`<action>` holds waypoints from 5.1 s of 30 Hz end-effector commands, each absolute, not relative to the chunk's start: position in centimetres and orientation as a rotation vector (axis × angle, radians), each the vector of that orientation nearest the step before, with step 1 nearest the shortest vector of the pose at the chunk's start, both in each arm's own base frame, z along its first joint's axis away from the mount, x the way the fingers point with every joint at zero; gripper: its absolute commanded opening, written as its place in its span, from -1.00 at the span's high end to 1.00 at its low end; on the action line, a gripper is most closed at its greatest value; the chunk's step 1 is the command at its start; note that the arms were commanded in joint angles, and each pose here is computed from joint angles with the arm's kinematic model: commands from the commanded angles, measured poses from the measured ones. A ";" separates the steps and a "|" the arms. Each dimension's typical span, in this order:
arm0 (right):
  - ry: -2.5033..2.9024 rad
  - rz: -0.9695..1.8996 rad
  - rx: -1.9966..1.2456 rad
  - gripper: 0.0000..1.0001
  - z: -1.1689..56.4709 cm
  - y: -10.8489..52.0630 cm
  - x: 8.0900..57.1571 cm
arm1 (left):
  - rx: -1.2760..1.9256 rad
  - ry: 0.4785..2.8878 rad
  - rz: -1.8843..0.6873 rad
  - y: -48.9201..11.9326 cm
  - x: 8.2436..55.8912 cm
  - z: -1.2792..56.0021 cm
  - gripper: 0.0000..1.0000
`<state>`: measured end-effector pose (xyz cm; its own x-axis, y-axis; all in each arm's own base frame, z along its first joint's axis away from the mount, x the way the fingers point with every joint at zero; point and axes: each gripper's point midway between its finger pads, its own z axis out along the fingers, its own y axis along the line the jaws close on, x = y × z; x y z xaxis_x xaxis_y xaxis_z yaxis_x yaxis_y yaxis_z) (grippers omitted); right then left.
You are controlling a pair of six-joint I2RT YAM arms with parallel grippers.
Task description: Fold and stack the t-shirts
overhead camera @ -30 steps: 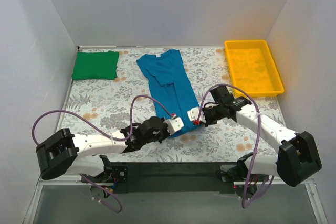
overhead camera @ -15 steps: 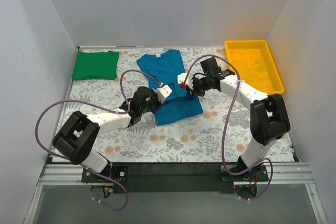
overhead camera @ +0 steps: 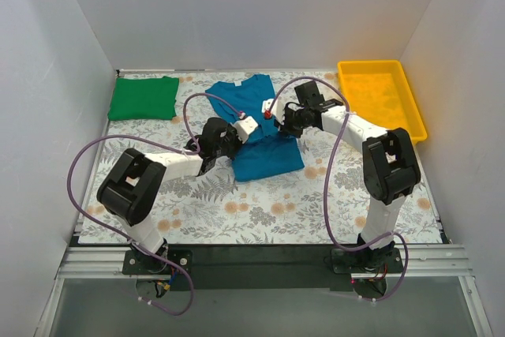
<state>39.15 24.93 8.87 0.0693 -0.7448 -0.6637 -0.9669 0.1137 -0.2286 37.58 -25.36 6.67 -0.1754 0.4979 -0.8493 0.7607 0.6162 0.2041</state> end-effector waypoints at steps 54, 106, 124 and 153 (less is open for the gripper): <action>1.784 0.302 -1.492 0.97 9.6 27.2 47.7 | 0.898 1.781 -0.169 -23.9 46.3 8.6 1.00; 1.457 0.451 -2.040 -0.27 3.2 21.3 34.9 | 1.449 1.562 -0.183 -26.1 31.1 3.9 -0.04; 1.617 0.537 -2.017 0.80 1.2 20.4 32.9 | 1.471 1.661 -0.168 -25.1 29.8 1.2 1.00; 1.452 0.647 -1.983 0.97 13.4 19.4 23.8 | 1.380 1.536 -0.425 -28.1 15.1 10.2 1.00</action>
